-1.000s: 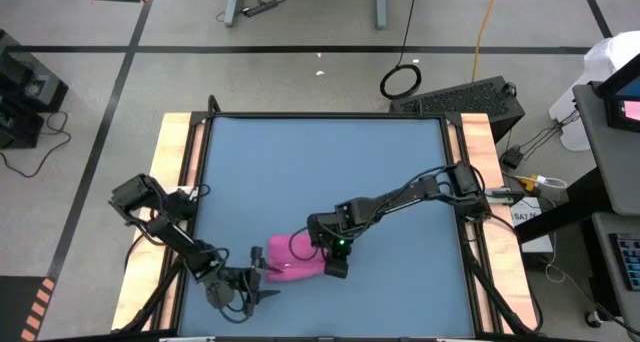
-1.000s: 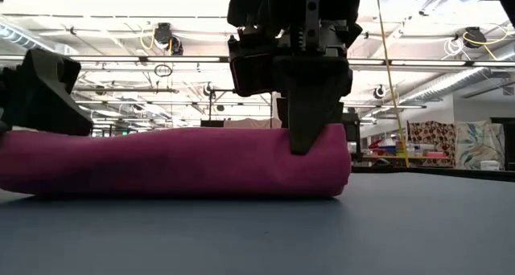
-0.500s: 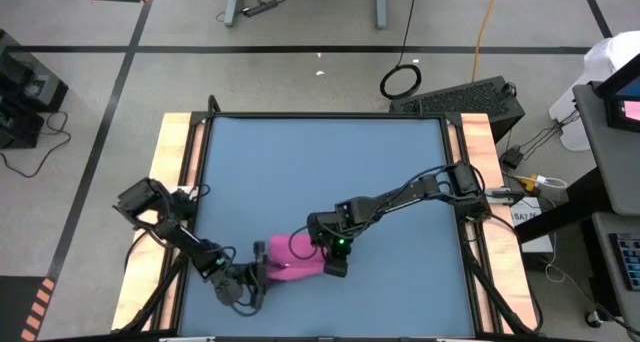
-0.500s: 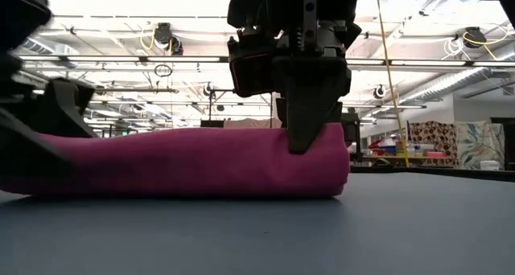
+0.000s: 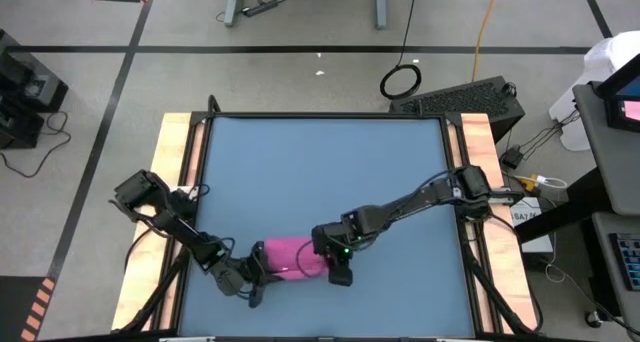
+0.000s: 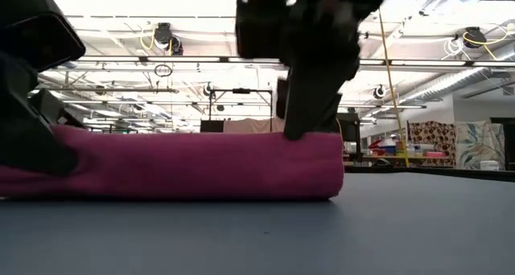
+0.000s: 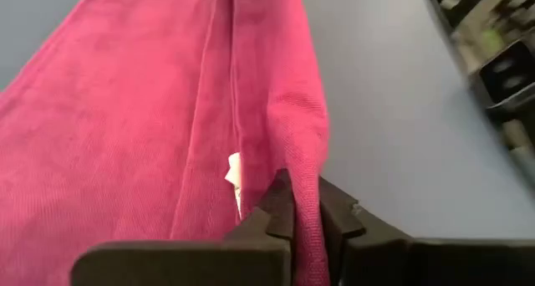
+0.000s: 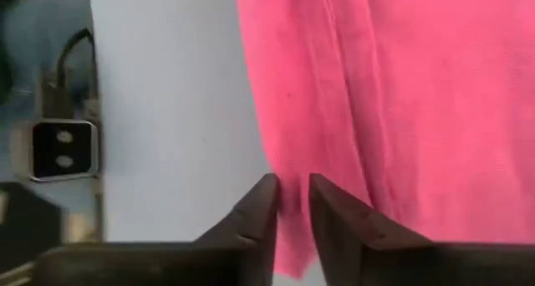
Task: Roll towel
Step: Roll the light red towel
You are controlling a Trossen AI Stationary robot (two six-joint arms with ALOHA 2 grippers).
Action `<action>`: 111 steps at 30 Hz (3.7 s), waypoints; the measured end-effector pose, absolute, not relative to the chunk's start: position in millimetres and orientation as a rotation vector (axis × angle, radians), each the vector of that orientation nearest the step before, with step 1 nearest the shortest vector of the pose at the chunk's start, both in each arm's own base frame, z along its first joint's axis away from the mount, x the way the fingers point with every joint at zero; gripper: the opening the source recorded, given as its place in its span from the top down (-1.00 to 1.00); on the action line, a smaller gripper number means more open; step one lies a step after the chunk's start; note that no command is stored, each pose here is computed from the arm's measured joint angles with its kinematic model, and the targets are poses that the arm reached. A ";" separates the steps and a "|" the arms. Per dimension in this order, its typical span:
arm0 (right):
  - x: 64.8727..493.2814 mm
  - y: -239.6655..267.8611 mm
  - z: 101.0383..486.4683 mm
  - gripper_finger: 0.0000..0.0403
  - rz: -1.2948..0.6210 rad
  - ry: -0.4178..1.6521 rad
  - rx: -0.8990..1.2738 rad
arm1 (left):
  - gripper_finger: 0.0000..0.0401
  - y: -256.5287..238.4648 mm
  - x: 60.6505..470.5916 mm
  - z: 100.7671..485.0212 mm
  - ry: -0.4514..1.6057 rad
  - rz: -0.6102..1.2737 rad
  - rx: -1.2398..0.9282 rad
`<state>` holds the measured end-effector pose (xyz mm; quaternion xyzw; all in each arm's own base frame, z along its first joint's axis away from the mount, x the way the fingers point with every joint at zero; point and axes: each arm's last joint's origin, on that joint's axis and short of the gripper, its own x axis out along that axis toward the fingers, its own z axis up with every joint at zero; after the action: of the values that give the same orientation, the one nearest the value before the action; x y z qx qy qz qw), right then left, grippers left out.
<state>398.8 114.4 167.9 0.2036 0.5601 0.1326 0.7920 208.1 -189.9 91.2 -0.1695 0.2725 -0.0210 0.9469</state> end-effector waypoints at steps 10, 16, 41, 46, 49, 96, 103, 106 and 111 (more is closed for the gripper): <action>382.5 174.6 184.4 0.19 0.082 0.927 0.031 | 0.96 -160.1 178.4 83.7 0.463 -0.078 -0.650; 381.0 199.8 163.1 0.13 -0.086 0.800 -0.133 | 0.96 -155.1 176.2 83.4 0.465 -0.102 -0.692; 378.0 207.0 157.0 0.36 -0.095 0.792 -0.228 | 0.96 -143.3 186.4 80.7 0.547 -0.125 -0.756; 378.6 200.6 154.7 0.56 -0.109 0.832 -0.166 | 0.96 -143.3 186.5 80.6 0.549 -0.126 -0.759; 379.0 197.5 153.1 0.74 -0.097 0.866 -0.108 | 0.96 -143.3 186.5 80.6 0.549 -0.126 -0.758; 397.6 125.6 130.9 1.00 0.040 1.109 0.548 | -0.13 -186.8 177.8 115.0 0.408 -0.201 0.294; 397.7 125.0 130.9 0.99 0.046 1.113 0.557 | -0.13 -180.8 178.9 109.8 0.470 -0.168 0.266; 397.7 124.9 130.8 0.98 0.046 1.114 0.557 | -0.13 -178.3 179.0 107.0 0.504 -0.159 0.240; 397.7 125.1 130.8 0.98 0.047 1.113 0.555 | -0.08 -172.1 177.6 100.1 0.594 -0.117 0.155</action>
<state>397.7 125.1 130.8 0.2601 0.5214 0.0222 0.8124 177.6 -172.1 100.1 0.0763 0.2922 -0.0575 0.9516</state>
